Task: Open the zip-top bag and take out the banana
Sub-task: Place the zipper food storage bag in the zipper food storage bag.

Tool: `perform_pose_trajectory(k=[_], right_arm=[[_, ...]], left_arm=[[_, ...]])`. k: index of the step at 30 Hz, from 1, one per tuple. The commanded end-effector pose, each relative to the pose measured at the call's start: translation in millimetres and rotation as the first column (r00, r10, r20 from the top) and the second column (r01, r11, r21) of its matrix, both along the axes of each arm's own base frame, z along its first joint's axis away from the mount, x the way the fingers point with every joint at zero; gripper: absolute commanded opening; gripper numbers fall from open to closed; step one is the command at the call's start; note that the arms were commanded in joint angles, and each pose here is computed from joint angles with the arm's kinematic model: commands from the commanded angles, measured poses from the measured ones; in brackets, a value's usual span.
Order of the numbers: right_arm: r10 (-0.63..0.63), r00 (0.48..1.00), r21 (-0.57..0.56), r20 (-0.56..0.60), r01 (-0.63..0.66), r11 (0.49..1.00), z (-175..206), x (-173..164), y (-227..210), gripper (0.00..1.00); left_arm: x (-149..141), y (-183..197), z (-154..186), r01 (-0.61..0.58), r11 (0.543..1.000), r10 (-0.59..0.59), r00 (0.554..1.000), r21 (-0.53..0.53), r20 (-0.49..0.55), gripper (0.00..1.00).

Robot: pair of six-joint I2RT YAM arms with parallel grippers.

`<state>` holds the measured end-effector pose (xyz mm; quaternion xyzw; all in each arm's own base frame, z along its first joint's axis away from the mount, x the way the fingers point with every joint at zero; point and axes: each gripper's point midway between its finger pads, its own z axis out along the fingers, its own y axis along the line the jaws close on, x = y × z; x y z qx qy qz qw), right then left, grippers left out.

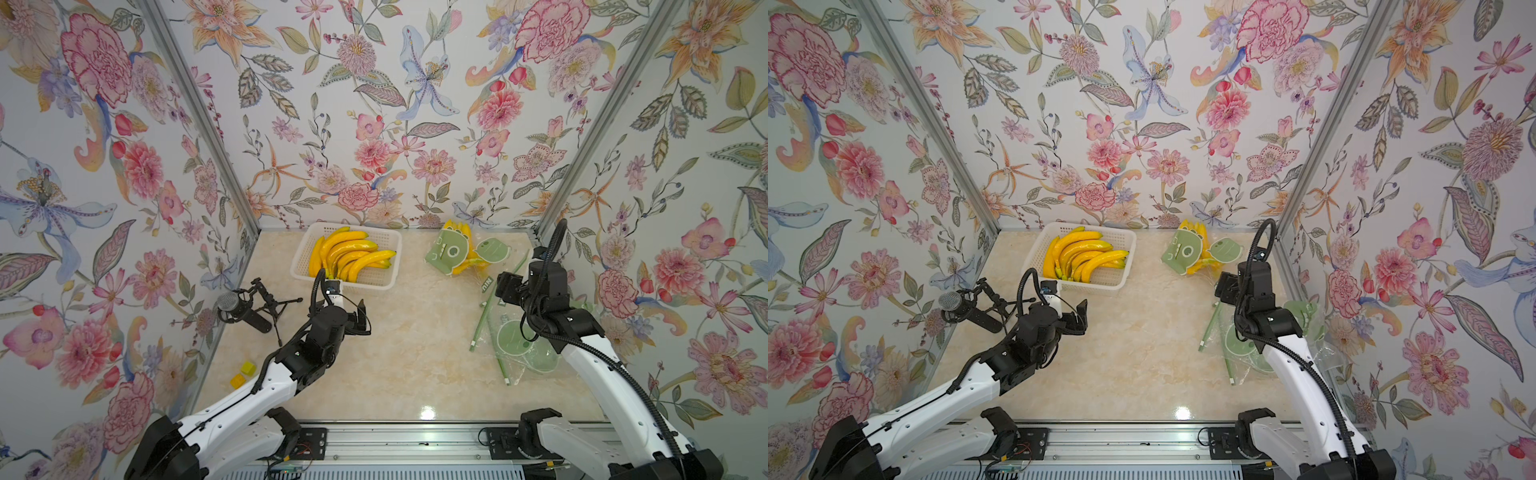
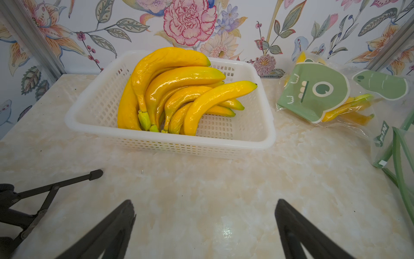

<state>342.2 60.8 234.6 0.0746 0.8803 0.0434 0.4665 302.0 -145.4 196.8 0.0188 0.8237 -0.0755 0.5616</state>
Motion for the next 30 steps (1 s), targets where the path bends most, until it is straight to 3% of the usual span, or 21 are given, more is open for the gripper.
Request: perform_pose_trajectory(k=[1,4,7,9,11,14,21,30], right_arm=[[0.108,0.992,0.072,-0.062,-0.104,0.992,-37.2,13.4,44.2,0.83],[0.154,0.977,0.125,-0.149,-0.136,0.983,-74.1,18.6,61.1,0.83],[0.134,0.964,0.108,-0.229,-0.112,0.988,-106.5,12.8,55.8,0.84],[0.088,0.957,0.111,-0.277,-0.059,0.992,-126.6,2.8,40.0,0.86],[0.035,0.946,0.142,-0.321,0.011,0.990,-143.9,-8.6,17.8,1.00],[-0.057,0.925,0.180,-0.375,0.133,0.975,-165.8,-27.4,-22.7,1.00],[-0.257,0.895,0.169,-0.364,0.335,0.927,-166.4,-52.0,-101.6,1.00],[-0.330,0.853,0.168,-0.405,0.424,0.890,-173.1,-45.8,-141.1,1.00]], left_arm=[[0.4,12.2,5.8,-0.051,0.999,0.051,0.999,-0.014,0.017,0.99],[0.6,18.4,7.4,-0.079,0.996,0.079,0.997,-0.028,0.012,0.99],[-1.1,26.4,6.0,-0.118,0.992,0.118,0.993,-0.043,-0.001,0.99],[-1.7,27.7,5.1,-0.118,0.992,0.117,0.993,-0.048,-0.007,0.99],[-2.2,26.6,5.1,-0.108,0.993,0.108,0.994,-0.042,-0.008,0.99],[-2.0,25.1,4.0,-0.096,0.995,0.096,0.995,-0.031,-0.007,0.99],[1.7,19.7,2.3,-0.076,0.997,0.076,0.997,-0.018,-0.012,0.99],[3.9,14.2,-1.6,-0.058,0.998,0.057,0.998,-0.014,-0.027,0.99]])
